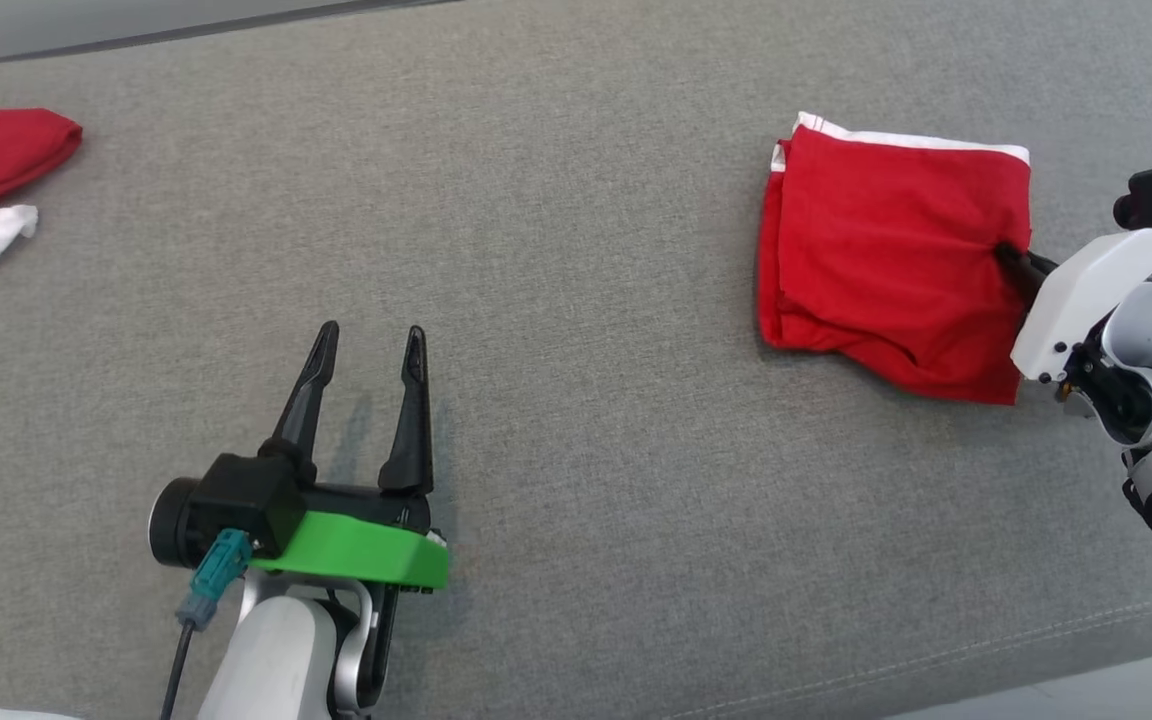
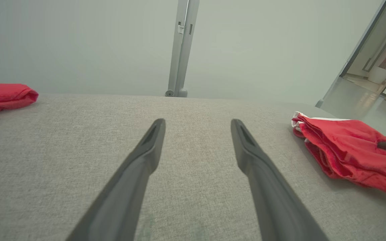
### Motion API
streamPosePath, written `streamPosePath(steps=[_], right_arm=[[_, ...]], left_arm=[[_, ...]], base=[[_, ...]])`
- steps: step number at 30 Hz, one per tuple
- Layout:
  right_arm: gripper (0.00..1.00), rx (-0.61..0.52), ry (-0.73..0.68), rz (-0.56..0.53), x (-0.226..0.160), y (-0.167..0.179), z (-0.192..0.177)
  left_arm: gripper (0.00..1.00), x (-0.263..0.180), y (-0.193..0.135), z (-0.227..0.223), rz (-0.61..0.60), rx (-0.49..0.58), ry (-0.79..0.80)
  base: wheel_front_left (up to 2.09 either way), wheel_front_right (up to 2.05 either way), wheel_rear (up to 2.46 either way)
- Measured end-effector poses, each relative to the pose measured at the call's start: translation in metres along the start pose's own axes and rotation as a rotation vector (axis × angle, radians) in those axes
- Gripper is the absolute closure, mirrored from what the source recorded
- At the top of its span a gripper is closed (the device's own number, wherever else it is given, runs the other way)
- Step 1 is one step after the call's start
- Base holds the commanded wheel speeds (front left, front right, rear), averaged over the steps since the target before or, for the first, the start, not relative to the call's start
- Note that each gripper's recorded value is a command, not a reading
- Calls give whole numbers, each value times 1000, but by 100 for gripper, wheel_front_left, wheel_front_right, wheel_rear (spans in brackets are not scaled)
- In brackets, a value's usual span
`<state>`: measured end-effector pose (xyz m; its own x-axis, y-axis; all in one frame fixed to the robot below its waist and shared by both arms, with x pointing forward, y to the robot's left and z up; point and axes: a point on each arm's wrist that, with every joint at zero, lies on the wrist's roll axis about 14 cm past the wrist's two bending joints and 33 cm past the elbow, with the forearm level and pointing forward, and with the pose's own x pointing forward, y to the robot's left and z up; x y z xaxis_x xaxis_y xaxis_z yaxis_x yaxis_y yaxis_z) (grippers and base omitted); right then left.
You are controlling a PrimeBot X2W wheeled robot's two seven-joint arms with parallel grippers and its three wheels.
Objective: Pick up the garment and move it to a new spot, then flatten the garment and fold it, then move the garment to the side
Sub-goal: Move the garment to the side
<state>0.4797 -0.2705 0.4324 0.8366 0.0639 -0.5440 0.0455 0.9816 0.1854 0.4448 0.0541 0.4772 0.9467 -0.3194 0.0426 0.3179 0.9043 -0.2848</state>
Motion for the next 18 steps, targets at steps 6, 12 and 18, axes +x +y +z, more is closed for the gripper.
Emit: streamPosePath(steps=[6, 12, 18], right_arm=[[100, -22, -6, -103, 7, -39, 2], [100, -99, -30, -180, 25, -62, 23], [100, -190, -51, -244, 43, -79, 50]], left_arm=[[0, 20, -12, -26, -66, -9, 50], [0, 24, -2, -36, -61, 10, 75], [0, 22, 13, -38, -32, 30, 86]], base=[[0, 0, 0], [0, 0, 0], [0, 0, 0]])
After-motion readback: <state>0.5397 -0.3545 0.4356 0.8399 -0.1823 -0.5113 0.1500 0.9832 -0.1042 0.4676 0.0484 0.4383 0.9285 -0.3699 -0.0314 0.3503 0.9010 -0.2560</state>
